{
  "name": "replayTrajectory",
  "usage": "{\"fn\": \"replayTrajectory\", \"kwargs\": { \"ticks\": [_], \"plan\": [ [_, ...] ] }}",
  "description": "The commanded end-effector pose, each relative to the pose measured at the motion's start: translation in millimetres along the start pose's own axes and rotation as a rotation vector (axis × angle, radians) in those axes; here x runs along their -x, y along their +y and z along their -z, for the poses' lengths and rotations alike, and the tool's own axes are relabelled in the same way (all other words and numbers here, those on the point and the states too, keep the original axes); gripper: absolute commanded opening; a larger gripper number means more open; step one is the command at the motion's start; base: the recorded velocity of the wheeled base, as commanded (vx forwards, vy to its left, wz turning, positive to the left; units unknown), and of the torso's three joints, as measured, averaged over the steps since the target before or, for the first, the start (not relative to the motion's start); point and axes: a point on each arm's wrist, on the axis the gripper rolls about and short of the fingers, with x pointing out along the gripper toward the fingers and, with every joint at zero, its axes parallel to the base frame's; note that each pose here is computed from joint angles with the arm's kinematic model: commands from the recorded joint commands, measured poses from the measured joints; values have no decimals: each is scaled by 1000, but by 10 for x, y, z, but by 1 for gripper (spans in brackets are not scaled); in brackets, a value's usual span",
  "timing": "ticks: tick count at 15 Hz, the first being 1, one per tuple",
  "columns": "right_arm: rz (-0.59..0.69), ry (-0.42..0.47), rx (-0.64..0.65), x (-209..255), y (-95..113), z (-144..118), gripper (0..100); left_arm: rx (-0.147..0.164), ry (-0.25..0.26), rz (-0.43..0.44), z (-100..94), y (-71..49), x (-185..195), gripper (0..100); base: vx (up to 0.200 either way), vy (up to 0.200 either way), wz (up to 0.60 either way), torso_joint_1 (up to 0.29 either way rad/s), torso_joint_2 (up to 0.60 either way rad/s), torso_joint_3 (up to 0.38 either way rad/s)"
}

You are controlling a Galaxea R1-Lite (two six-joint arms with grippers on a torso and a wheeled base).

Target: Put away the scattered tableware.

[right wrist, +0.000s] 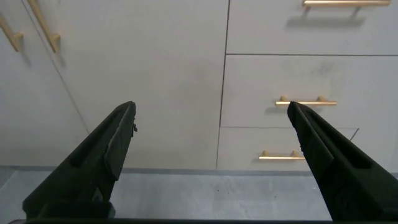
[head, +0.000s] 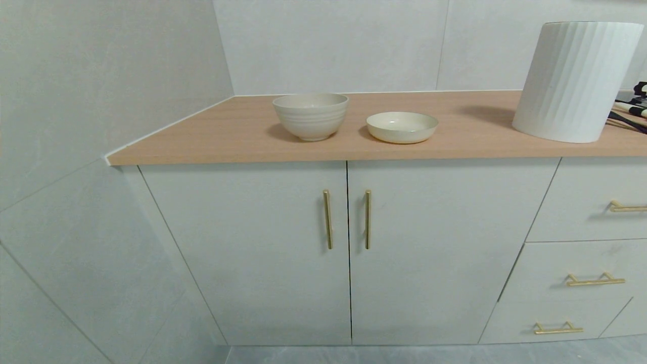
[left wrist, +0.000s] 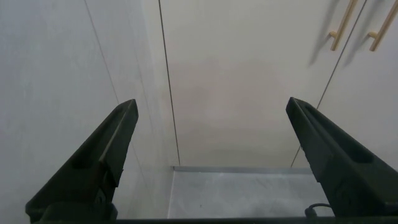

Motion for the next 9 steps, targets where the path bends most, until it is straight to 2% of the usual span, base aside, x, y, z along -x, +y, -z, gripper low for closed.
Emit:
{"fn": "replayTrajectory", "kwargs": {
  "ticks": [1,3,5,9],
  "plan": [
    [-104,-72,-37,52,12,-396,100,0,0,0,0,0,0,100,0,0,0,0,0,0],
    [-174,-9,-40,-44,25,-555,100,0,0,0,0,0,0,100,0,0,0,0,0,0],
    [-279,154,-65,-345,45,-777,100,0,0,0,0,0,0,100,0,0,0,0,0,0],
    [-447,269,-73,-907,146,-1123,100,0,0,0,0,0,0,100,0,0,0,0,0,0]
  ]
}}
